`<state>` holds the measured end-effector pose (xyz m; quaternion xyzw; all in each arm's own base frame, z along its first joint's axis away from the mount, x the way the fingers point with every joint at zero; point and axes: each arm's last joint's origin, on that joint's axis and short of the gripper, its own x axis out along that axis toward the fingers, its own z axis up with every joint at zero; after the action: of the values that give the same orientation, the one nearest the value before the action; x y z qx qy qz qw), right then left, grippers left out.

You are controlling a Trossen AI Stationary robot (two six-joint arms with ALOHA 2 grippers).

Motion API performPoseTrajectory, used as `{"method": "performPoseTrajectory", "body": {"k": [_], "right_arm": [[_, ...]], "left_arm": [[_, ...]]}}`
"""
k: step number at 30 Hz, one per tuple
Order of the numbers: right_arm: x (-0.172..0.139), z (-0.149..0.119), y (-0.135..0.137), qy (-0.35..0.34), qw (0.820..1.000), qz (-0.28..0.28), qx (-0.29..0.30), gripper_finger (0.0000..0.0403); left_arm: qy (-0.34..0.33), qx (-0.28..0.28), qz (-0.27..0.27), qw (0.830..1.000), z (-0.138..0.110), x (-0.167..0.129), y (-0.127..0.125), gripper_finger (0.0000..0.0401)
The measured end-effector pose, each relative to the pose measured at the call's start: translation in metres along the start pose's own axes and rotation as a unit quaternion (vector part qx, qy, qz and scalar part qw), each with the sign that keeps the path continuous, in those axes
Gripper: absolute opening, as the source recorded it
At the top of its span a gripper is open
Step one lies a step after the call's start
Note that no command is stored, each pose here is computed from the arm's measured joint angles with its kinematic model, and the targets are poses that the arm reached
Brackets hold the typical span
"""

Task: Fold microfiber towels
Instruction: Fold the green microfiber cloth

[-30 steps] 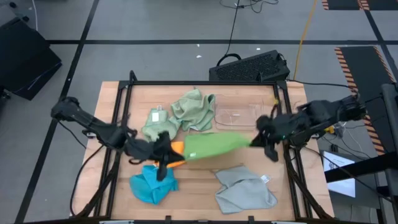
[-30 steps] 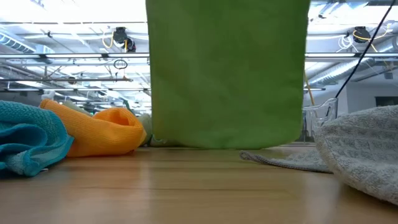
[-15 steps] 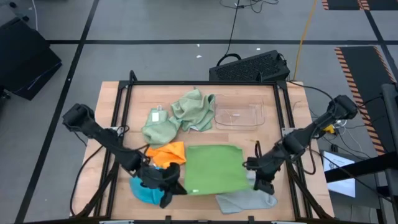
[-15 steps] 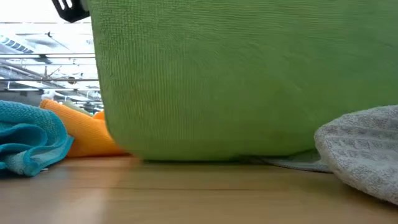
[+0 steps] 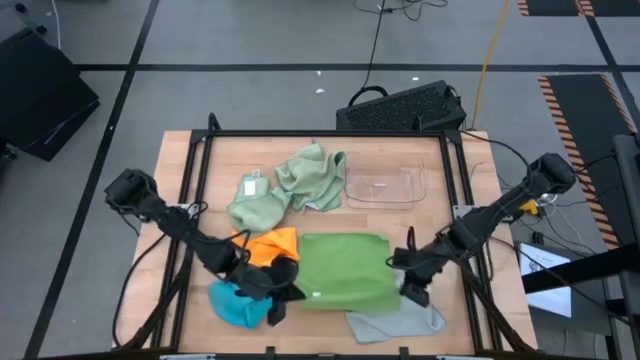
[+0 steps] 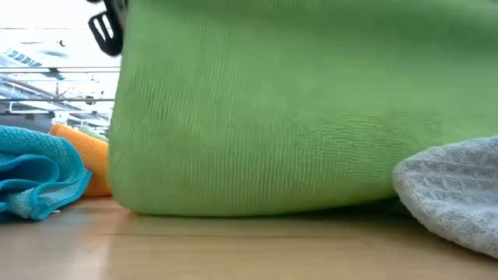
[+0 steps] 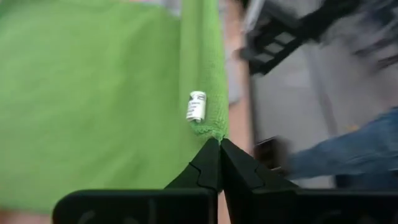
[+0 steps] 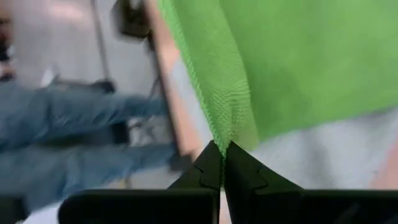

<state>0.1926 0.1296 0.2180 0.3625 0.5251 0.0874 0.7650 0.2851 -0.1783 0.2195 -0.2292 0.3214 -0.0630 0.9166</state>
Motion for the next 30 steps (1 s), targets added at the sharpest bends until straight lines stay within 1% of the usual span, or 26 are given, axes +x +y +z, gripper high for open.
{"method": "performPoseTrajectory", "body": {"k": [3, 5, 7, 10, 13, 16, 22, 27, 30], "right_arm": [[0.0, 0.007, -0.016, -0.033, 0.998, -0.051, 0.004, 0.0], [0.0, 0.012, -0.028, -0.05, 0.995, -0.084, 0.0, 0.0], [0.001, 0.016, -0.039, -0.064, 0.992, -0.105, -0.002, 0.0], [0.002, 0.019, -0.055, -0.076, 0.988, -0.136, 0.012, 0.0], [0.003, 0.021, -0.066, -0.08, 0.985, -0.152, 0.017, 0.0], [0.002, 0.023, -0.072, -0.088, 0.983, -0.163, 0.01, 0.0], [-0.002, 0.032, -0.079, -0.125, 0.973, -0.194, 0.0, 0.0], [-0.007, 0.04, -0.087, -0.142, 0.966, -0.218, -0.008, 0.0001], [-0.01, 0.044, -0.091, -0.141, 0.966, -0.217, -0.004, 0.0008]], "left_arm": [[0.033, 0.013, 0.052, 0.998, 0.001, 0.002, 0.018, 0.0007], [0.042, 0.02, 0.076, 0.996, 0.004, 0.003, 0.028, 0.0004], [0.042, 0.033, 0.091, 0.994, 0.009, 0.004, 0.036, 0.0007], [0.039, 0.057, 0.107, 0.992, 0.016, 0.006, 0.048, 0.0013], [0.041, 0.065, 0.138, 0.987, 0.022, 0.009, 0.063, 0.001], [0.039, 0.065, 0.154, 0.985, 0.028, 0.008, 0.072, 0.0004], [0.062, 0.07, 0.215, 0.972, 0.032, 0.005, 0.095, 0.0013], [0.069, 0.072, 0.234, 0.967, 0.038, 0.004, 0.108, 0.0004], [0.068, 0.071, 0.241, 0.966, 0.042, 0.003, 0.114, 0.0016]]}}
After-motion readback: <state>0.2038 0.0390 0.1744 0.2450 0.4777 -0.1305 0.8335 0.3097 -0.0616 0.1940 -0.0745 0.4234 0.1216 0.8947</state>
